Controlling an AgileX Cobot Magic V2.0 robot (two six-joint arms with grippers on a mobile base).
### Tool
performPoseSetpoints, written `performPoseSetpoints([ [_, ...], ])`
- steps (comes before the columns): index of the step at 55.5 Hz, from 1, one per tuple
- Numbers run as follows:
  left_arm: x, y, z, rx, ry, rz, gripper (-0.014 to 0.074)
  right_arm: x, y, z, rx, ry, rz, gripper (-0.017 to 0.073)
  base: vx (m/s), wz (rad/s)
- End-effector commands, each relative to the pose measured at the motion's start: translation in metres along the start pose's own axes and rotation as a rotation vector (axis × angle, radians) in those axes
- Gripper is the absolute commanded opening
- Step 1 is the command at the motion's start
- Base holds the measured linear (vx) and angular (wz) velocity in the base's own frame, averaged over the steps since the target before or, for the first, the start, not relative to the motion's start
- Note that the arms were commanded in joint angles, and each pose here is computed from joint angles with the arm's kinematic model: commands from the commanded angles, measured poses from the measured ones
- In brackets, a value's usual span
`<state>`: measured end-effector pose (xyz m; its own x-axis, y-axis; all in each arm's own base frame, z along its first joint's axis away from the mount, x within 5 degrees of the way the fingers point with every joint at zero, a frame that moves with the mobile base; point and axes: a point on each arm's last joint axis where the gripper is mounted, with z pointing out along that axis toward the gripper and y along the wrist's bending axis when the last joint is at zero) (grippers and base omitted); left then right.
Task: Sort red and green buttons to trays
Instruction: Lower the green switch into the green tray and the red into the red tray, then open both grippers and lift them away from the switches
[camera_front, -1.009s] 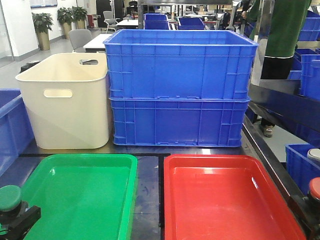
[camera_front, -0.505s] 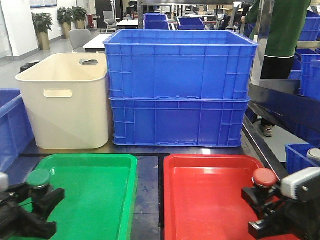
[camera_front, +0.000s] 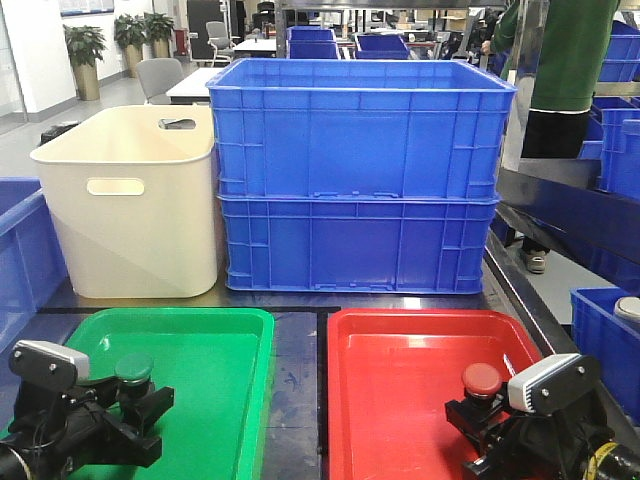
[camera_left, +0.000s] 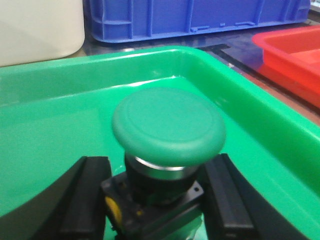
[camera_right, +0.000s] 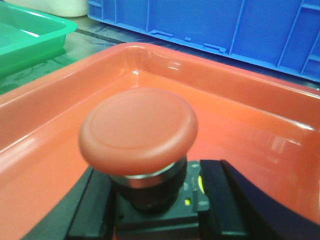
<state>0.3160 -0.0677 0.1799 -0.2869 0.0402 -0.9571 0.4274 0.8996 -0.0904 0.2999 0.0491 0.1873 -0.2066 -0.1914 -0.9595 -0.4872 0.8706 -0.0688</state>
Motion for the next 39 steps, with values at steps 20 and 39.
performPoseSetpoints([
  [20,-0.029,-0.003,-0.003,0.018,-0.156,0.018,0.0547,-0.029,-0.004,-0.004,0.012,-0.178,0.02,0.0662,0.0,0.0],
  [39,-0.079,-0.015,-0.038,0.018,-0.325,0.08,0.057,-0.069,0.001,-0.031,0.033,-0.308,-0.04,0.0676,0.0,0.0],
])
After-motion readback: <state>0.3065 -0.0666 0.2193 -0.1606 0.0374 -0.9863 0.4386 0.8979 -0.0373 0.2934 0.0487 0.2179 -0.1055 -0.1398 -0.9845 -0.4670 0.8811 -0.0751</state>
